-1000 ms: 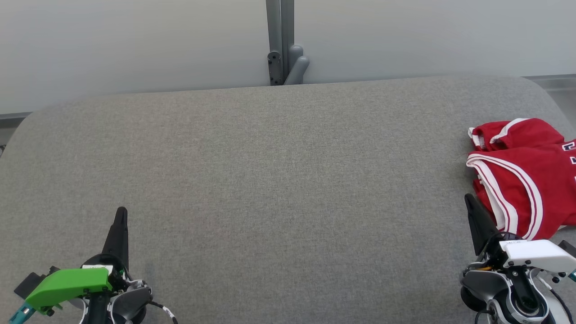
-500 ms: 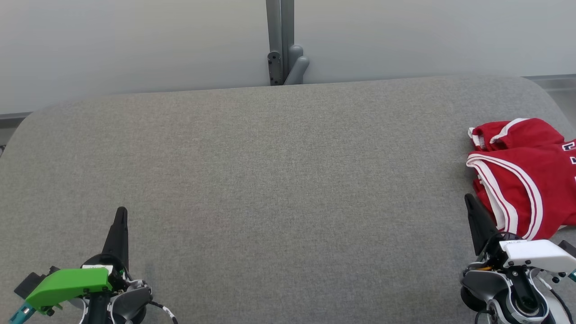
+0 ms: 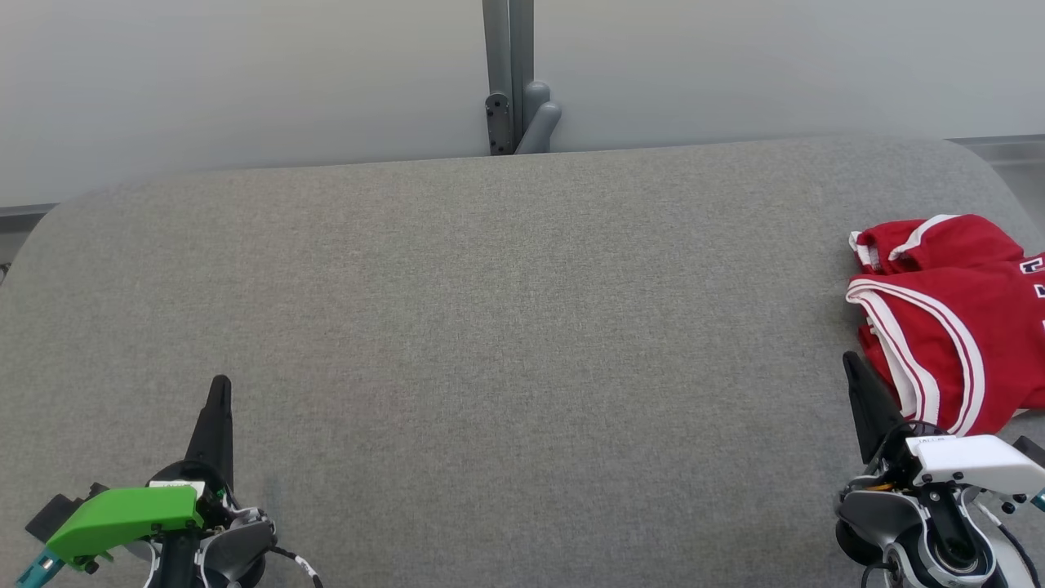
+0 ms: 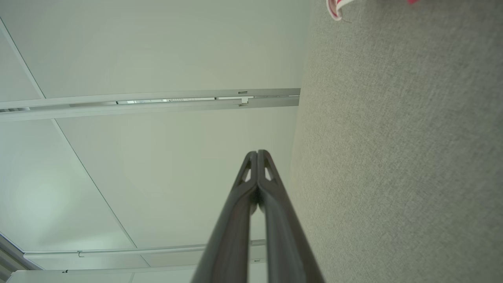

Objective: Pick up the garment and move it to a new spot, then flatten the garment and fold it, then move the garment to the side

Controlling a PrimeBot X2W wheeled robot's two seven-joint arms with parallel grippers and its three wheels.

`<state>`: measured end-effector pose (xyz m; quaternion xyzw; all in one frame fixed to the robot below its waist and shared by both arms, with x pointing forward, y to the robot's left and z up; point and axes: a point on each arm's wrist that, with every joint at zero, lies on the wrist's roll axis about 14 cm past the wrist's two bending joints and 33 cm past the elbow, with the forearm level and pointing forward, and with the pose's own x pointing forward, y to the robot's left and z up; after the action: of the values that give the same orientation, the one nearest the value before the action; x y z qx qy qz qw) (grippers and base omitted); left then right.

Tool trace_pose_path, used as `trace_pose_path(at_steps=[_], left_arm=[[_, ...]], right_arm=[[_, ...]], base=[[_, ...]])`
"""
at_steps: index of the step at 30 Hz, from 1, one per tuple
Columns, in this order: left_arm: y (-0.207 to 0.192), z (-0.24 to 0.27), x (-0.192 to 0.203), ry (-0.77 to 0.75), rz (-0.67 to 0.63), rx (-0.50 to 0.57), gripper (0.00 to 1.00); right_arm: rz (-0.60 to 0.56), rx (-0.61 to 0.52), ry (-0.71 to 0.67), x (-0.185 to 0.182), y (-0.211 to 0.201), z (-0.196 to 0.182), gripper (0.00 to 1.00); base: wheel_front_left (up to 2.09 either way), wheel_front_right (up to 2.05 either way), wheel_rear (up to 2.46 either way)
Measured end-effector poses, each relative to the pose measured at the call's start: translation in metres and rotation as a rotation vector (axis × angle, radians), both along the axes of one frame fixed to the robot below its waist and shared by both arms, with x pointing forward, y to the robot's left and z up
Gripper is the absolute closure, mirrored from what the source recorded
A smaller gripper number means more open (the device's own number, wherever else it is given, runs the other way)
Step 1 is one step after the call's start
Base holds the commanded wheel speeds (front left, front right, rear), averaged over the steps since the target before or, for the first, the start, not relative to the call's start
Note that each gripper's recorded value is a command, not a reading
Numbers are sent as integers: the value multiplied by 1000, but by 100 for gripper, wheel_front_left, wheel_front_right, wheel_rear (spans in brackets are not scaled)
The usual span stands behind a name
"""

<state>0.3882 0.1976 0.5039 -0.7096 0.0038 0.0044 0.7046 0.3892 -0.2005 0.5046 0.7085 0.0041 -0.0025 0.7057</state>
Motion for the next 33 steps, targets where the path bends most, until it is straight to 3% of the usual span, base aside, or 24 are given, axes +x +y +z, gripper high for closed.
trace_pose_path(at_steps=[33], left_arm=[[0,0,0,0,0,0,100]], right_arm=[[0,0,0,0,0,0,100]], base=[[0,0,0]])
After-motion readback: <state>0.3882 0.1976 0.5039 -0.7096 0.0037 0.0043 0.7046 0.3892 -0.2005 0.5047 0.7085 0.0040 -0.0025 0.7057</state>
